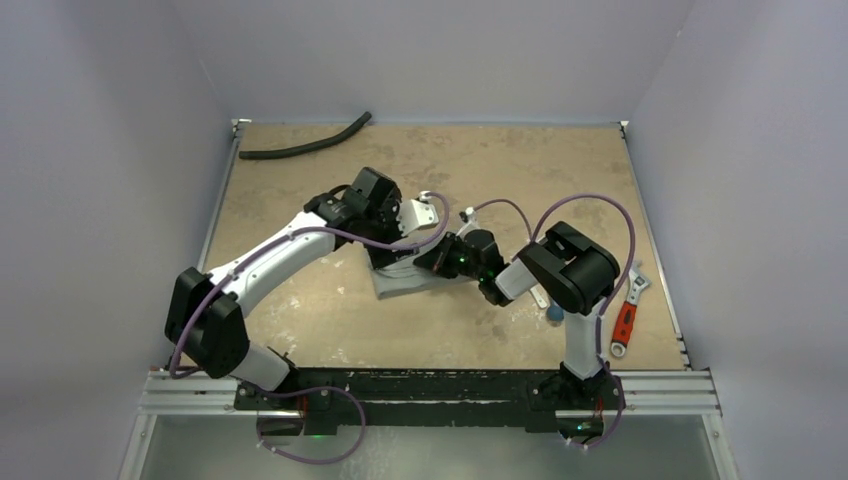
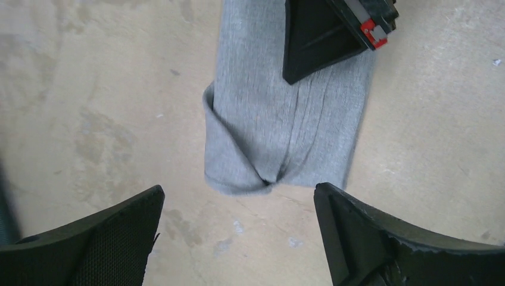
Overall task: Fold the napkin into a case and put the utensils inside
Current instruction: Rotate the 2/3-rectangle-folded napkin at the center of the board.
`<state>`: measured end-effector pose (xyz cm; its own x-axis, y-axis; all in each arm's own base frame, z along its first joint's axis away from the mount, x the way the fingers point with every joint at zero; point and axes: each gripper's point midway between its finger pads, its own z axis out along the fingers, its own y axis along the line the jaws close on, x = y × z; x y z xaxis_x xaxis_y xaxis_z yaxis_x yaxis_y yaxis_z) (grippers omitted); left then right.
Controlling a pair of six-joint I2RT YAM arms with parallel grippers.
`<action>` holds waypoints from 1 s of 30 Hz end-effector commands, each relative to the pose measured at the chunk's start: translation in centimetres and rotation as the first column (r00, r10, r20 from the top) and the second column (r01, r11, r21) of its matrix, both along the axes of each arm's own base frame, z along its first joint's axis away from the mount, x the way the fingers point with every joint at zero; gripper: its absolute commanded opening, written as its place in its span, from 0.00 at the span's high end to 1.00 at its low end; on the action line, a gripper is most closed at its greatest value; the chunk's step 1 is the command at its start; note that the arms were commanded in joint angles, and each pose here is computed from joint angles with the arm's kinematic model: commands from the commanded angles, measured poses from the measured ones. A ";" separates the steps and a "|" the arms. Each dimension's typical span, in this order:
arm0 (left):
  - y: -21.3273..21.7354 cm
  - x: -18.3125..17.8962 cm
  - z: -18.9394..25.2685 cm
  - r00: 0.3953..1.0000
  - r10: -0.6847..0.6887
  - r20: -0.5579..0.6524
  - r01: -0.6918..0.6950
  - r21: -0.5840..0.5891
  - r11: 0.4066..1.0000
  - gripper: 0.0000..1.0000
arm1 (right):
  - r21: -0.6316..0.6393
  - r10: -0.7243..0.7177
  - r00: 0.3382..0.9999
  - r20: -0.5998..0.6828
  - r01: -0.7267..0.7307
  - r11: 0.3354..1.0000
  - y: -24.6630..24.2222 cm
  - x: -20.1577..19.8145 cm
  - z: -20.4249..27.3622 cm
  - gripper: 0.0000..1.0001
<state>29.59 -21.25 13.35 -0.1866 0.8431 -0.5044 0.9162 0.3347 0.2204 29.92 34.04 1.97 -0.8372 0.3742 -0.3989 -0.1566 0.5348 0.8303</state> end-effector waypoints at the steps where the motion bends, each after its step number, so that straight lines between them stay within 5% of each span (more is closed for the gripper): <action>1: -0.4 2.9 5.9 0.965 -0.022 0.262 0.041 -0.066 0.997 0.04 | -0.009 -0.231 0.973 -0.020 0.231 0.973 -3.0 4.3 -0.9 1.00; 8: 0.4 2.9 7.4 0.926 -0.018 0.378 0.055 -0.087 0.995 0.02 | -0.010 -0.214 0.959 0.185 0.220 0.975 -2.1 5.3 5.5 1.00; 15: 0.3 2.2 6.6 0.951 -0.007 0.309 0.052 -0.140 0.989 0.01 | -0.119 -0.146 0.898 0.414 0.212 0.970 -3.2 5.2 12.5 1.00; 19: -1.2 1.1 7.7 0.950 -0.105 0.293 0.168 -0.198 0.966 0.01 | -0.285 -0.059 0.826 0.561 0.260 0.923 -5.3 6.3 17.6 0.71; 20: -1.7 0.2 7.3 0.949 -0.162 0.270 0.222 -0.208 0.953 0.01 | -0.277 -0.048 0.807 0.588 0.257 0.926 -5.8 6.6 18.9 0.48; 21: -1.6 -1.1 6.1 0.929 -0.273 0.251 0.318 -0.159 0.935 0.01 | -0.235 -0.079 0.797 0.598 0.268 0.934 -6.7 7.0 20.2 0.12; 23: -1.6 -2.0 4.0 0.894 -0.363 0.262 0.399 -0.097 0.912 0.01 | -0.176 -0.149 0.809 0.569 0.297 0.939 -8.9 8.4 20.7 0.01; 26: -1.1 -1.5 1.7 0.831 -0.448 0.331 0.468 0.021 0.883 0.04 | -0.193 -0.083 0.814 0.575 0.233 0.953 -9.3 9.6 20.6 0.03; 30: 0.3 -1.0 -1.1 0.730 -0.585 0.354 0.550 0.205 0.810 0.17 | -0.315 0.063 0.838 0.541 0.133 0.940 -6.9 10.6 18.3 0.84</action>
<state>27.79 -21.22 13.04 0.3080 0.8041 -0.5085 0.8851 -0.0461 0.4631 41.15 23.58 23.17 -0.3343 0.3471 -0.8762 -0.3957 0.7921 0.4647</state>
